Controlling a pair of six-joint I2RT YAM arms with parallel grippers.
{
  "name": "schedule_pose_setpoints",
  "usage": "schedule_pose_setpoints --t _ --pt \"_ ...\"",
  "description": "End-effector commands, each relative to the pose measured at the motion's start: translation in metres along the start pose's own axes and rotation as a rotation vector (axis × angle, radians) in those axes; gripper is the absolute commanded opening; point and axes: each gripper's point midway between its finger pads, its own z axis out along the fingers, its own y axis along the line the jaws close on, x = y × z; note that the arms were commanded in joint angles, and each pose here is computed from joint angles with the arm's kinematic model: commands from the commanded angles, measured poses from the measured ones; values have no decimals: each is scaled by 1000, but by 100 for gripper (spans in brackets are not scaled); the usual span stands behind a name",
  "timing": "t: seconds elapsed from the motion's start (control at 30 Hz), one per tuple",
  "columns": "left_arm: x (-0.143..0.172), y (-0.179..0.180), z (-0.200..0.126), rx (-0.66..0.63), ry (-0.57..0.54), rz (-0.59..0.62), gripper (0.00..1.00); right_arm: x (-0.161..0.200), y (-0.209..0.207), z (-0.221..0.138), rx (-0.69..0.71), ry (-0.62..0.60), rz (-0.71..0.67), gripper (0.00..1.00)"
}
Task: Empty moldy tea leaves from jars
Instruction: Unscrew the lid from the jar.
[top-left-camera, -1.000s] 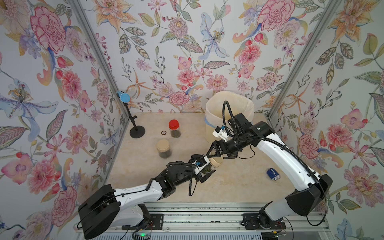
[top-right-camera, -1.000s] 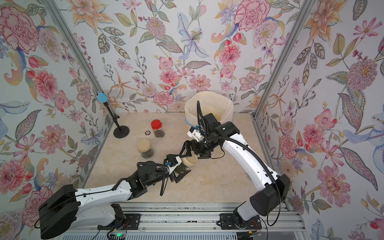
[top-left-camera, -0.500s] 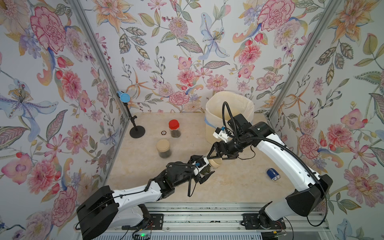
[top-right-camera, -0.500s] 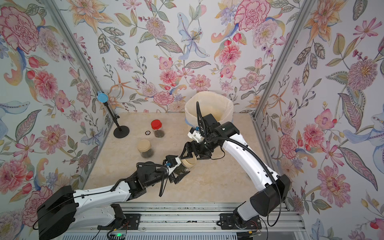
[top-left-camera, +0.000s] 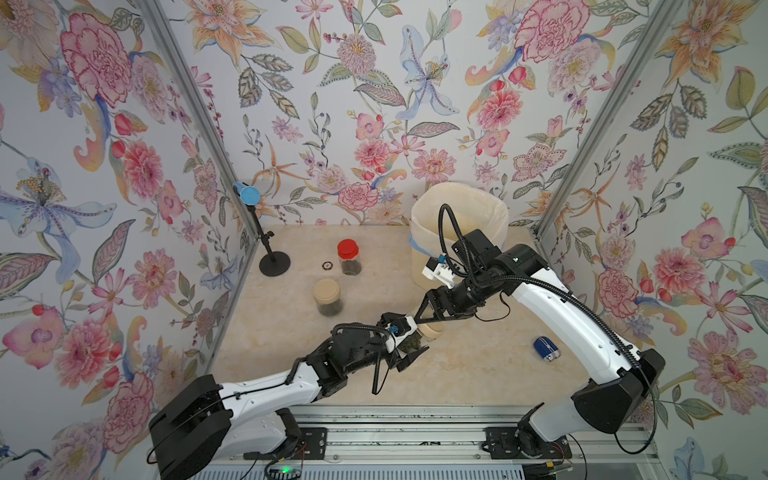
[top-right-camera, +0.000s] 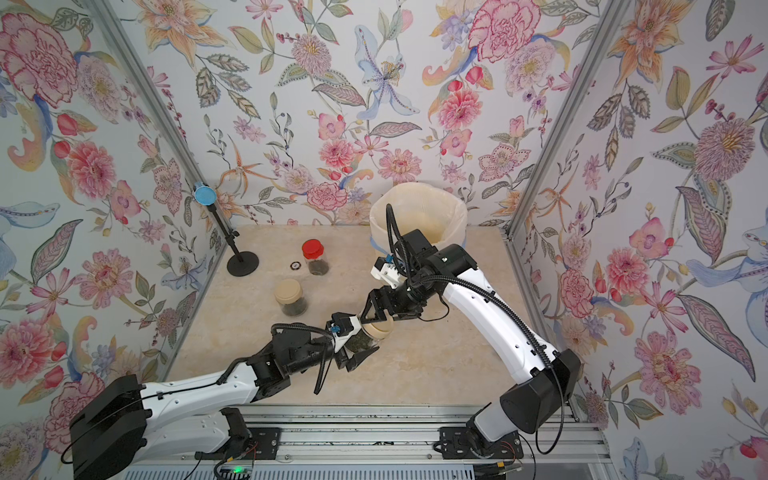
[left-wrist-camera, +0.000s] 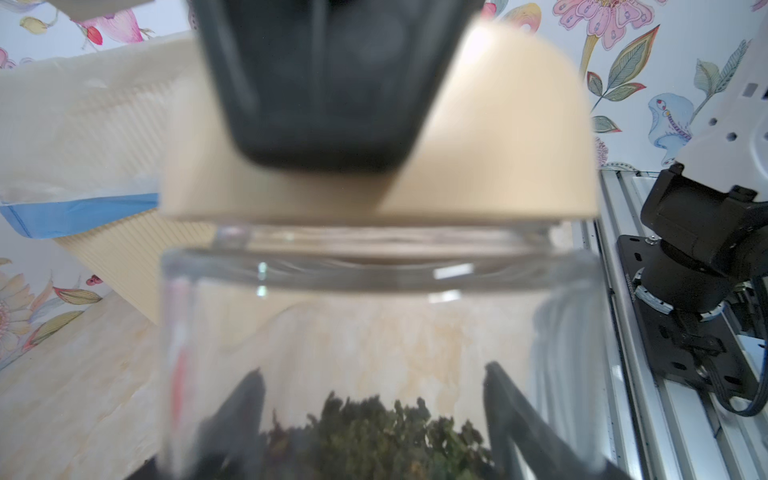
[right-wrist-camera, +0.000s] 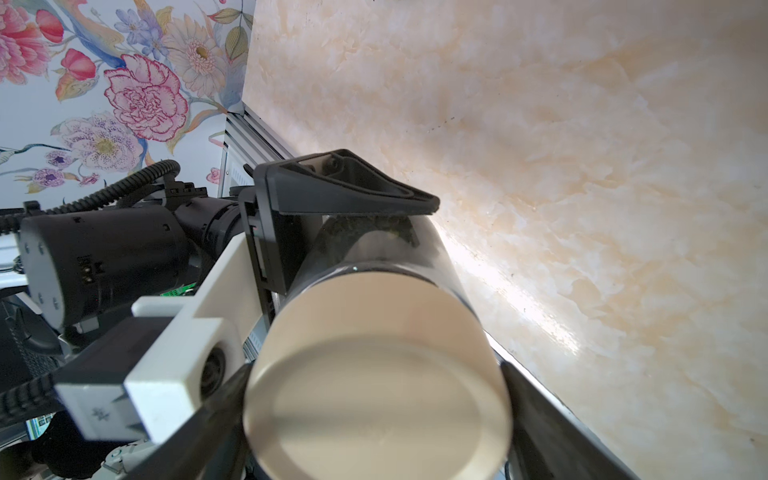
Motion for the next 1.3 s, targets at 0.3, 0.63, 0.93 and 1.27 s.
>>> schedule_pose_setpoints --t 0.3,0.63,0.93,1.27 --pt "-68 -8 -32 80 -211 4 64 -9 21 5 -116 -72 -344 79" --pt "-72 -8 -38 79 -232 18 64 -5 16 7 -123 -138 -547 78" --pt "-73 -7 -40 71 -237 19 65 -13 15 -14 -142 -198 -539 79" --pt "-76 -5 -41 58 -242 28 65 -11 2 -26 -151 -234 -477 79"
